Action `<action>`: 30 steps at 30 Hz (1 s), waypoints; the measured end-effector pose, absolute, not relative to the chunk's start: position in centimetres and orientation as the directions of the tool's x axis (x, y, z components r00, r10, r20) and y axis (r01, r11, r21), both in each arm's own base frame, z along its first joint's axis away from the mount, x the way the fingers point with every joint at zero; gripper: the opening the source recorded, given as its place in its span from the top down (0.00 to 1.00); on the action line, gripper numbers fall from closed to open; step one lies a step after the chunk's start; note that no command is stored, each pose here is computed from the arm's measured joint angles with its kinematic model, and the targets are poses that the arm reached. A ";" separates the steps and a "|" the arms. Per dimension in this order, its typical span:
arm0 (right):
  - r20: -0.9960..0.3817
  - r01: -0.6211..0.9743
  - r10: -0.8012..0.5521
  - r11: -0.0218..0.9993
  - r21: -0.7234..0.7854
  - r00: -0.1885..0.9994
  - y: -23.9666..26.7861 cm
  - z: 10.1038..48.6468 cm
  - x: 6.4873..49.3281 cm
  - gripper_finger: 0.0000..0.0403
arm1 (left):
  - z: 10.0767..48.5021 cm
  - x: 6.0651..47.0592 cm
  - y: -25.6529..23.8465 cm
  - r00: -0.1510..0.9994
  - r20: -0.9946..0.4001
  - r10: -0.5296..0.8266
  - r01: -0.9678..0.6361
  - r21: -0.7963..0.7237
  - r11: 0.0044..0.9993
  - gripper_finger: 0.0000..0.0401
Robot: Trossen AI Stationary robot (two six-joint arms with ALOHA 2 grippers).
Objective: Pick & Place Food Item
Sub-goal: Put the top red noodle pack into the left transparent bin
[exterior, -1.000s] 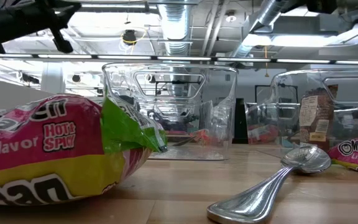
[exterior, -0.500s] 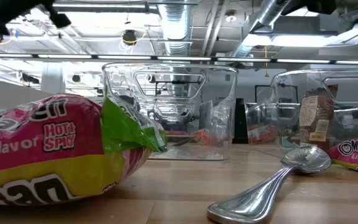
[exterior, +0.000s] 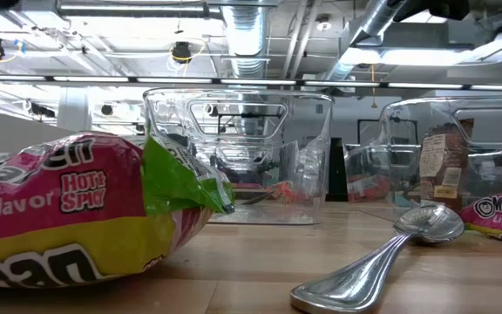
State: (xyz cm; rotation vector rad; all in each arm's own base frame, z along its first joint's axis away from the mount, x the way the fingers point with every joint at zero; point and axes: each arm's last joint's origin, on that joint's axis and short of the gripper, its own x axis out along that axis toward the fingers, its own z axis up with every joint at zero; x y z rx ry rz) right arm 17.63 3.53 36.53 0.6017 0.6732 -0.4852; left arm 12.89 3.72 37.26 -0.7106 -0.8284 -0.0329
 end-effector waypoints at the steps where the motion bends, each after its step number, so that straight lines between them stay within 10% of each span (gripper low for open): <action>1: -0.695 0.590 -0.219 0.727 0.352 0.685 3.5 36.5 17.6 0.71 | 37.6 13.6 3.9 0.737 0.628 0.251 0.252 -0.599 0.760 0.98; 10: -0.694 0.571 -0.219 0.753 0.326 0.685 3.5 36.5 17.6 0.71 | 36.3 18.6 5.5 0.920 -0.117 0.375 -0.357 -0.651 0.671 1.00; 20: -0.694 0.563 -0.219 0.764 0.314 0.685 3.5 36.5 17.6 0.71 | 30.9 19.2 8.9 0.531 -0.661 0.531 -0.828 -0.271 0.491 1.00; 30: -0.694 0.555 -0.219 0.775 0.304 0.686 3.5 36.5 17.6 0.71 | 27.1 16.4 14.6 0.242 -0.883 0.403 -0.963 -0.167 0.212 1.00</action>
